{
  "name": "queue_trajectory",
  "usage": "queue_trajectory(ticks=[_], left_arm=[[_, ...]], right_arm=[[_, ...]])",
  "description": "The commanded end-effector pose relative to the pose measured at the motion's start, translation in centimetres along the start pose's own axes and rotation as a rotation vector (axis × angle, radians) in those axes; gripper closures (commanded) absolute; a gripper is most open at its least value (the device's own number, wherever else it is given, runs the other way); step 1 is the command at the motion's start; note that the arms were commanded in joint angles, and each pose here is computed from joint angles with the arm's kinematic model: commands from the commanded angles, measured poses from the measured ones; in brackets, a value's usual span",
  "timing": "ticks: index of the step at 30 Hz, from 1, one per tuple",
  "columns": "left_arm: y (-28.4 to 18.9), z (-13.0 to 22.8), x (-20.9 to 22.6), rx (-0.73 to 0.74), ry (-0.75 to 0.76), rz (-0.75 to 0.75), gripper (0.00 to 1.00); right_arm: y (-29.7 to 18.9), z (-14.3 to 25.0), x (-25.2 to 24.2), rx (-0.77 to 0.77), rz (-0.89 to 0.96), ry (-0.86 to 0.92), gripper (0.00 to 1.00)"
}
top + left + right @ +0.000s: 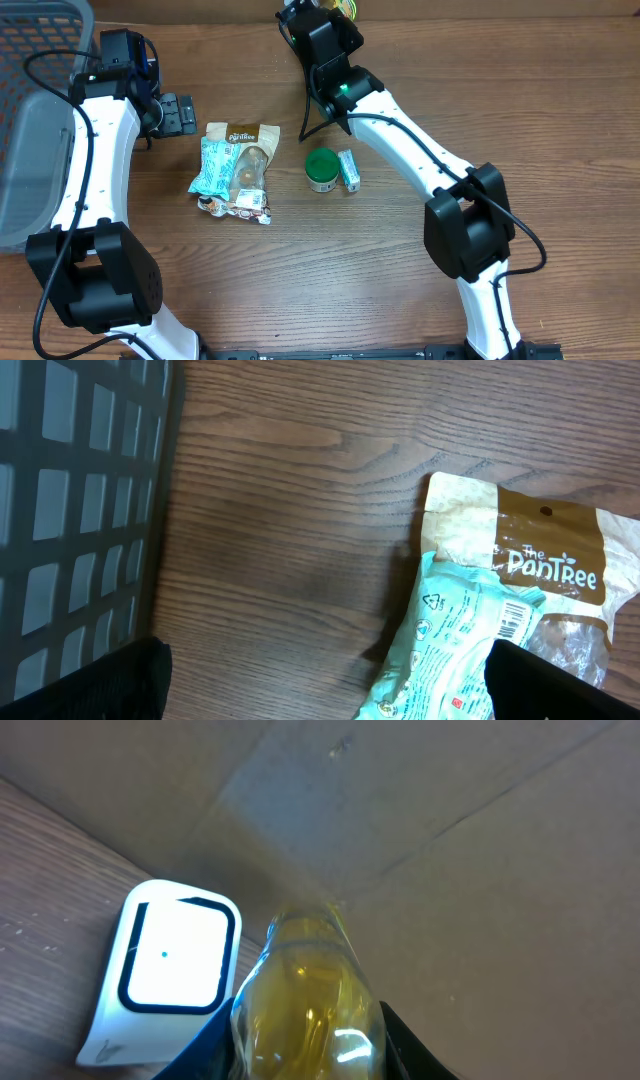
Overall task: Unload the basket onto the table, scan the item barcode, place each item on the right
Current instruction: 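Hold the yellow bottle in front of the white scanner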
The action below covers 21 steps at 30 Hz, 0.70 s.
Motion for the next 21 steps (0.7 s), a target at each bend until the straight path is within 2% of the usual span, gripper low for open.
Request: queue_trajectory(ticks=[1, 7, 21], left_arm=[[-1.2, -0.4, 0.0, -0.037, 0.018, 0.004, 0.00], [-1.2, -0.4, 0.0, -0.037, 0.018, 0.004, 0.00], [-1.2, -0.4, 0.0, -0.037, 0.018, 0.004, 0.01]], right_arm=[[1.2, 0.2, 0.5, -0.003, 0.081, -0.005, 0.81], [2.7, 1.2, 1.8, -0.008, 0.109, -0.060, 0.80], [3.0, 1.3, 1.5, -0.013, 0.134, -0.019, 0.80]])
Point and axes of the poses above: each gripper's point midway between its finger pads, its own y axis out along the fingers, its own x axis along the line the jaws close on, z = x × y, the point moved 9 cm from there along -y, back along the fingers, and after that the axes turned 7 degrees about y, right-handed, at the moved point
